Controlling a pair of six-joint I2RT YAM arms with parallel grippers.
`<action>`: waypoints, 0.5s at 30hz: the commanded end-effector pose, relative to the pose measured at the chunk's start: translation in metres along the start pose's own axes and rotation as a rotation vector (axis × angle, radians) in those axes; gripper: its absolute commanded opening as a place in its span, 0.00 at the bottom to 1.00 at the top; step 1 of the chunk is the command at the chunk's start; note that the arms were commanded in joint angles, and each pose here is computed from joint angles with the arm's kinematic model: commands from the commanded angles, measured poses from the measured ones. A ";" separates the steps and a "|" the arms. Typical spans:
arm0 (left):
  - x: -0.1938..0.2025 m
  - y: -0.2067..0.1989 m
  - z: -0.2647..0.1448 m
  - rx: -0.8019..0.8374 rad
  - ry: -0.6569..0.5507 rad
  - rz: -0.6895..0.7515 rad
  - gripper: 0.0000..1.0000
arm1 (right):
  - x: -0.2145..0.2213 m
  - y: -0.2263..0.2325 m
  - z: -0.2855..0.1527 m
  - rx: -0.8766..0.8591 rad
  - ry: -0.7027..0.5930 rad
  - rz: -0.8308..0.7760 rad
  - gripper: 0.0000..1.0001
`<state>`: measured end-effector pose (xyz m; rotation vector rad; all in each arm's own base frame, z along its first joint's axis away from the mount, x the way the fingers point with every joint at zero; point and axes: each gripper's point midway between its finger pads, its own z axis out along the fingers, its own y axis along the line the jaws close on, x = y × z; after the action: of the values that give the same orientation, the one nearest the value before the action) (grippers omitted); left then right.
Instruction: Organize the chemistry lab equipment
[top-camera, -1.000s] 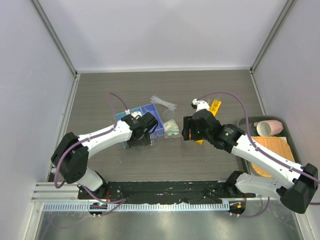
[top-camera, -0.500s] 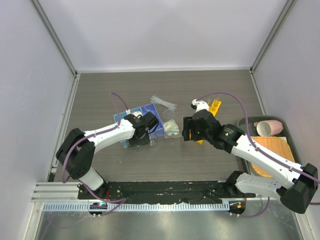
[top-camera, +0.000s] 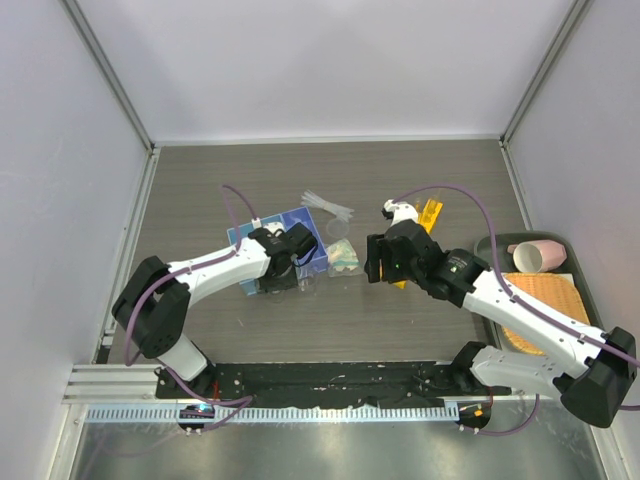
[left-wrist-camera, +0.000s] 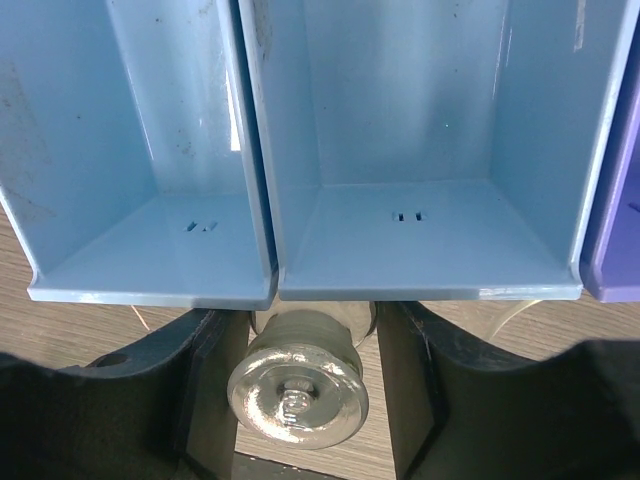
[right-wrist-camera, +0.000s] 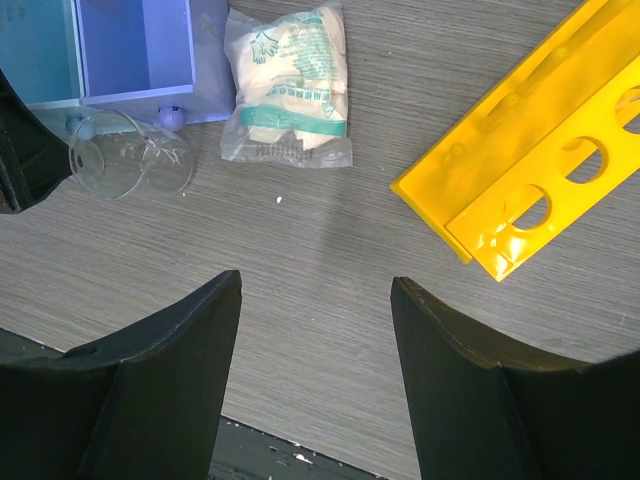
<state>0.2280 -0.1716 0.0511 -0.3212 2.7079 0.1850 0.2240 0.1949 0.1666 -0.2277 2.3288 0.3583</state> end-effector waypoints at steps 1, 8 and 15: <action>-0.014 -0.005 -0.008 0.024 -0.047 -0.028 0.05 | -0.013 0.003 -0.006 -0.014 -0.062 0.002 0.67; -0.019 0.004 -0.044 0.081 -0.049 0.065 0.00 | -0.018 0.003 -0.013 -0.018 -0.075 0.012 0.67; -0.040 -0.005 -0.102 0.215 -0.062 0.197 0.00 | -0.019 0.001 -0.023 -0.020 -0.079 0.017 0.67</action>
<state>0.2242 -0.1771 0.1107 -0.1471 2.7012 0.0688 0.2216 0.1924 0.1747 -0.2199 2.3048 0.3780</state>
